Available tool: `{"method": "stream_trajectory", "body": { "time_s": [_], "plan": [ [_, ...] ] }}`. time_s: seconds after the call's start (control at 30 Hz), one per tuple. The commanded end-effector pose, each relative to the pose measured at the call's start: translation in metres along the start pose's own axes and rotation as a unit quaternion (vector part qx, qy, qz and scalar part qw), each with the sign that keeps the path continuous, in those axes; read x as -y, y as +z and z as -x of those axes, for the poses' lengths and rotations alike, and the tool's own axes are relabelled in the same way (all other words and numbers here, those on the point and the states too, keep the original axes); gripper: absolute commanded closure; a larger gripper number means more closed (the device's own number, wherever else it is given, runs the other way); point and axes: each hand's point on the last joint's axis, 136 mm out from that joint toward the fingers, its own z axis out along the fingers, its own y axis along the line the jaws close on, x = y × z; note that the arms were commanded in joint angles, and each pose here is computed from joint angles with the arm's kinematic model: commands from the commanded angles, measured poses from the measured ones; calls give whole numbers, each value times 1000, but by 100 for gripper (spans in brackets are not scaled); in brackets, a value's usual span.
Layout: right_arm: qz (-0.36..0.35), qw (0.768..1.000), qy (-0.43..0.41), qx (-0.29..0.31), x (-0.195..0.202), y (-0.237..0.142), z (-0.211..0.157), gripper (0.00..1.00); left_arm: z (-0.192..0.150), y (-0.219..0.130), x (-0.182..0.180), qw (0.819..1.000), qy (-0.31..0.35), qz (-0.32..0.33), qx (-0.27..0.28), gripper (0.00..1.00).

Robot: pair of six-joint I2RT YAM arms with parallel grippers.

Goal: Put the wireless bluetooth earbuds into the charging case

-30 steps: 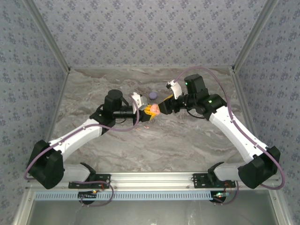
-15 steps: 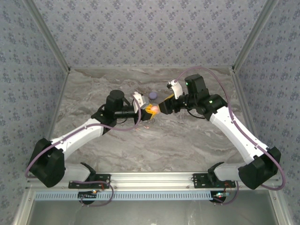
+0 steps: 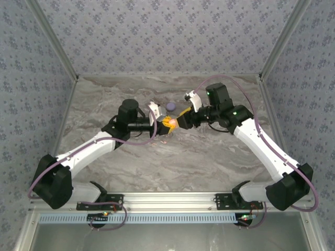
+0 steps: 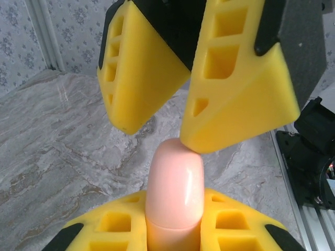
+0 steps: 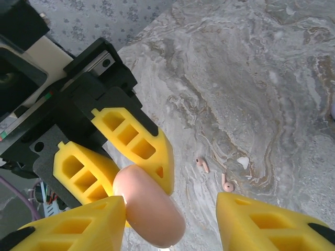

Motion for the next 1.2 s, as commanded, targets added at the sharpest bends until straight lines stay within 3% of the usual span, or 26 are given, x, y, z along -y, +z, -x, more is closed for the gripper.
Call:
{"method": "stream_trajectory", "body": {
  "time_s": [0.0, 0.23, 0.5, 0.63, 0.8, 1.17],
  "plan": [
    [25, 1000, -13, -10, -11, 4, 1, 52, 25, 0, 6, 999, 15, -24, 26, 100],
    [30, 999, -14, -23, -14, 6, -5, 53, 28, 1, 3, 999, -7, -23, 26, 100],
    [31, 999, -18, -16, -16, 3, -1, 75, 31, 0, -3, 999, -26, -15, 33, 100],
    [42, 999, -27, 5, -23, -2, 6, 78, 35, -1, -11, 998, -49, -2, 48, 100],
    [47, 998, -35, 23, -29, -10, 14, 80, 38, 1, -17, 995, -79, -3, 63, 91],
    [46, 997, -30, 52, -27, -22, 24, 85, 37, 2, -14, 994, -87, -14, 67, 85]
  ]
}}
